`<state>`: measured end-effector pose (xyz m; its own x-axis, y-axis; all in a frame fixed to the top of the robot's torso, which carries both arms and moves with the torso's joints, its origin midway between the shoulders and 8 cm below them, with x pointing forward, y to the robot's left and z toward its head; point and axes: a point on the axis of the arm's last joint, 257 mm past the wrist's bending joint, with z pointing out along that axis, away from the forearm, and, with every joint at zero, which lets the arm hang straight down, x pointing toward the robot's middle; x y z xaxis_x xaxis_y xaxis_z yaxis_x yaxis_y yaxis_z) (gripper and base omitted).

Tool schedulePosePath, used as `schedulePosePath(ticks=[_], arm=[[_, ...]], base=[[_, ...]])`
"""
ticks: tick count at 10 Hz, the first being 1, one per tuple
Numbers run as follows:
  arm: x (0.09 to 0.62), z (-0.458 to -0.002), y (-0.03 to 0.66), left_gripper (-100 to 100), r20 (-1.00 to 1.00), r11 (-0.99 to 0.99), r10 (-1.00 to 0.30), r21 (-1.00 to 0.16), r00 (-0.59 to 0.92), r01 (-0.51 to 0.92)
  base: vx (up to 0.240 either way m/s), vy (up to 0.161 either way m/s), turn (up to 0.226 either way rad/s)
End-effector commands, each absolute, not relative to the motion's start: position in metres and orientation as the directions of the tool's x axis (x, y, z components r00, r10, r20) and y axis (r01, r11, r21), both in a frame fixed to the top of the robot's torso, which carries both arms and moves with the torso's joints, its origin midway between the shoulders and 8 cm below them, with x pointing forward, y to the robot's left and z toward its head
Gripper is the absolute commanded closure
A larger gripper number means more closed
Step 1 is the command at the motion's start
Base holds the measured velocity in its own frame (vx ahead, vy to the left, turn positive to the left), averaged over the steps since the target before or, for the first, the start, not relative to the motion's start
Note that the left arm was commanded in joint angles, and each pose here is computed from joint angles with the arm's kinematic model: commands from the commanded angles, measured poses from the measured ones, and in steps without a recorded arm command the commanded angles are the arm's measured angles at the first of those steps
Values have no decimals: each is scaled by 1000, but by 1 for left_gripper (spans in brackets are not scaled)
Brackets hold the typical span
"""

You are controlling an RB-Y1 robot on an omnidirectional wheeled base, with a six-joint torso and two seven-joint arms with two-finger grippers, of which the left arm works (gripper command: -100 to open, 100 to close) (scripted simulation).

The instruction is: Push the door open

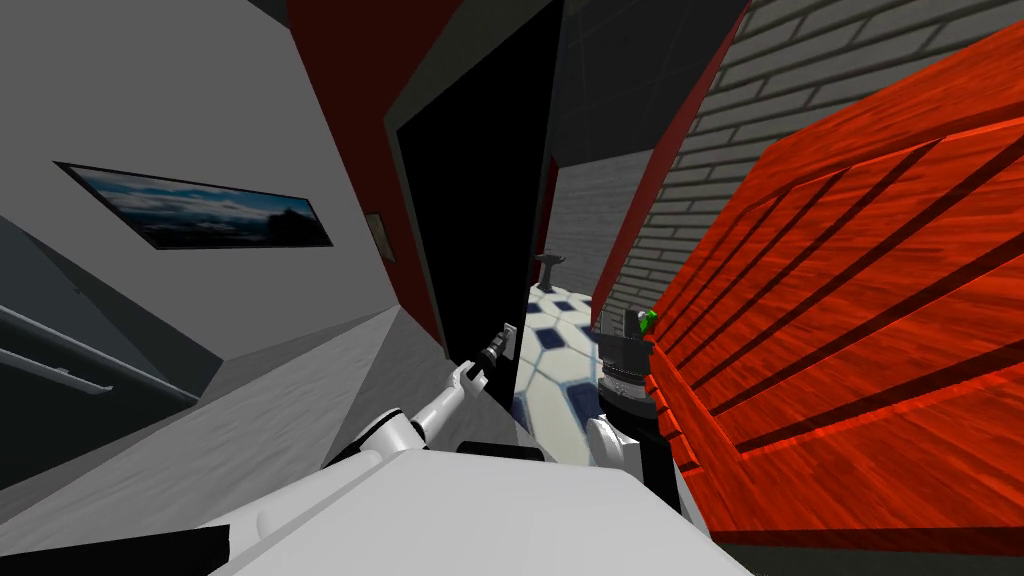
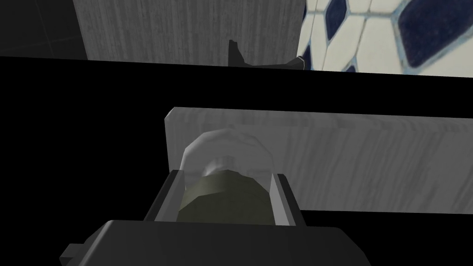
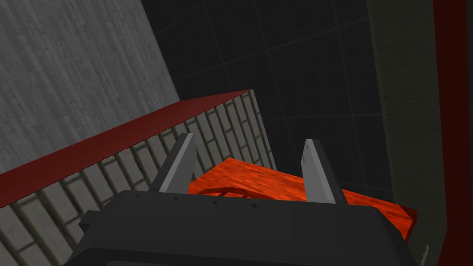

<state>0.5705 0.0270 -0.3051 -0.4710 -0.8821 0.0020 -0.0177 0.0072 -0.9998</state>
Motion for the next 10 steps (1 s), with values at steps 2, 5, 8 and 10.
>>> schedulePosePath(ticks=[2, 5, 8, 10], arm=[[580, -296, 43, 100, -9, 8, -895, -1000, -447, 3], [587, -296, 64, 100, -13, 12, -912, -1000, -409, 4], [592, -296, 81, 100, -15, 14, -926, -1000, -377, 5], [594, -296, 85, 100, -15, 14, -930, -1000, -368, 5]], base=[[132, -136, 31], [132, -158, 58], [142, -177, 65], [88, -75, 17]])
